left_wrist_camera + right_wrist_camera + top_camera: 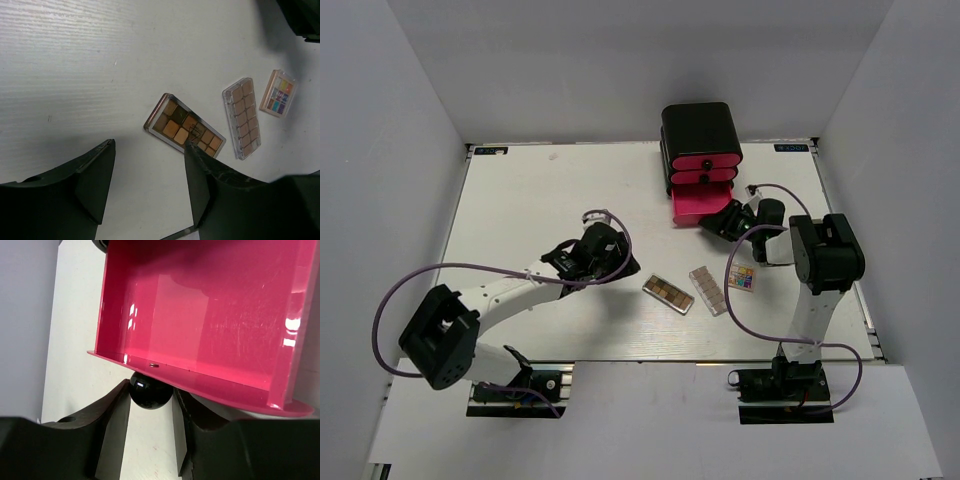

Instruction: Organize the makeup

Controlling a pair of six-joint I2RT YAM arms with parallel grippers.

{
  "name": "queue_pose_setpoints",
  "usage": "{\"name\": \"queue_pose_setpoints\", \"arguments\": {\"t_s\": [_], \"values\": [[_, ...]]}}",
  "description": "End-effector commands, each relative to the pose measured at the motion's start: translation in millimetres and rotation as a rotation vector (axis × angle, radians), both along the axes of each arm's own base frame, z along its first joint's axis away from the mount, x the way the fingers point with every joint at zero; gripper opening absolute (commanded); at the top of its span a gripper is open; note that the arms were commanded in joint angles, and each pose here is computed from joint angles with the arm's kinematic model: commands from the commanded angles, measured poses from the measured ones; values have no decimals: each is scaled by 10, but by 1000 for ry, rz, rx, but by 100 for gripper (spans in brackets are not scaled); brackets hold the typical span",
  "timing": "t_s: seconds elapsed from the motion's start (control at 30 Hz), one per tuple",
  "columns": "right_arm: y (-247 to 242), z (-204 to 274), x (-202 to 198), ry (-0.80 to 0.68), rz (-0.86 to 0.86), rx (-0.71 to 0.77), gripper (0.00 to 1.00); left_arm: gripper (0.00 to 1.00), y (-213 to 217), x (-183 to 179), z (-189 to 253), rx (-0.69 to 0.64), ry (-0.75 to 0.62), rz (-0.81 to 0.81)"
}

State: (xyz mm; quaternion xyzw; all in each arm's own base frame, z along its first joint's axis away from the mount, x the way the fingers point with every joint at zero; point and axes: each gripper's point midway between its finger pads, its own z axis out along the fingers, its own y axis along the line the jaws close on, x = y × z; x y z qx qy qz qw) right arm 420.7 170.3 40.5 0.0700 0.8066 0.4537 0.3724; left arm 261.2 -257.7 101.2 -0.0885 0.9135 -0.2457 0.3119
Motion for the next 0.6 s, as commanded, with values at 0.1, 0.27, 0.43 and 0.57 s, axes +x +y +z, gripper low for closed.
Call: {"name": "queue_pose_setpoints", "arguments": {"t_s": [0.1, 0.27, 0.43, 0.57], "values": [[-33, 202, -51, -89, 18, -21, 25, 69, -179, -9, 14, -24, 44, -53], [-59, 154, -67, -78, 25, -37, 51, 71, -235, 42, -116, 28, 137, -20], [-95, 168, -72, -73, 27, -40, 73, 72, -286, 26, -243, 105, 258, 7], [-179, 155, -125, -63, 17, -43, 88, 73, -415, 45, -241, 102, 300, 14]]}}
